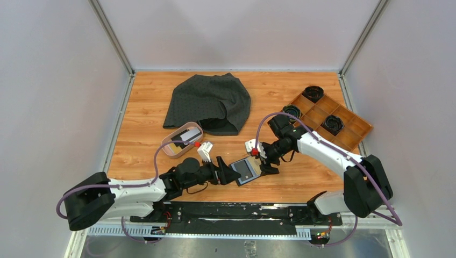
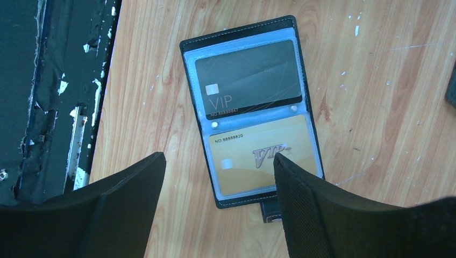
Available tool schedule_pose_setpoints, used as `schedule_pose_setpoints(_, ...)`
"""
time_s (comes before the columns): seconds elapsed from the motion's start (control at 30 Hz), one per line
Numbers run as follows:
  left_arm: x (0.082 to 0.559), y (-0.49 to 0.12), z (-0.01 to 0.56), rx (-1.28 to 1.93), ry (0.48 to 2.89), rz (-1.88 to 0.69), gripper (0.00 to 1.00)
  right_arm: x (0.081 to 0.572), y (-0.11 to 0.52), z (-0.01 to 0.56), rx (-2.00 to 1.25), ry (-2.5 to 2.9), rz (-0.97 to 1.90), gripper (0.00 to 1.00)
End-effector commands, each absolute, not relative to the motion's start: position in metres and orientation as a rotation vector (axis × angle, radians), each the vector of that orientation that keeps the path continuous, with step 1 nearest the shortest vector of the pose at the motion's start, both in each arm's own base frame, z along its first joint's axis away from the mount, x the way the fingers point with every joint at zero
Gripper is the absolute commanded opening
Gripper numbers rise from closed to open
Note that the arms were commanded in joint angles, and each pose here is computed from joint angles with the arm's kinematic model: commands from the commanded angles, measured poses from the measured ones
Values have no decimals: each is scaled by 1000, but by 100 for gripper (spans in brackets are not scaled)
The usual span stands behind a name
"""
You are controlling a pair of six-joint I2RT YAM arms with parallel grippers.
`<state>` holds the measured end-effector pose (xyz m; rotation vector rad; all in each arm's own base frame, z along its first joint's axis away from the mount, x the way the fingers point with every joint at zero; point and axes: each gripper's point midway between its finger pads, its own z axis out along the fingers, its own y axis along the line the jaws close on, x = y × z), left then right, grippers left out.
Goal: Put the credit cards into the card holder
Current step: Turn over the card holder at the center of the board.
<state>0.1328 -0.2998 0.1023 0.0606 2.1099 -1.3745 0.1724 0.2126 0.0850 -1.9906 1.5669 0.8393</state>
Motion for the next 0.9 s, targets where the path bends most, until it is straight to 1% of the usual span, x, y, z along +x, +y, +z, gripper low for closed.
schedule_pose_setpoints(0.0, 138, -310, 118, 57, 2051, -1405, 94, 165, 207, 79, -1987, 1603, 883, 77)
schedule_pose_setpoints(0.87, 136, -315, 115, 61, 2059, -1413, 94, 164, 207, 78, -1990, 1602, 887, 77)
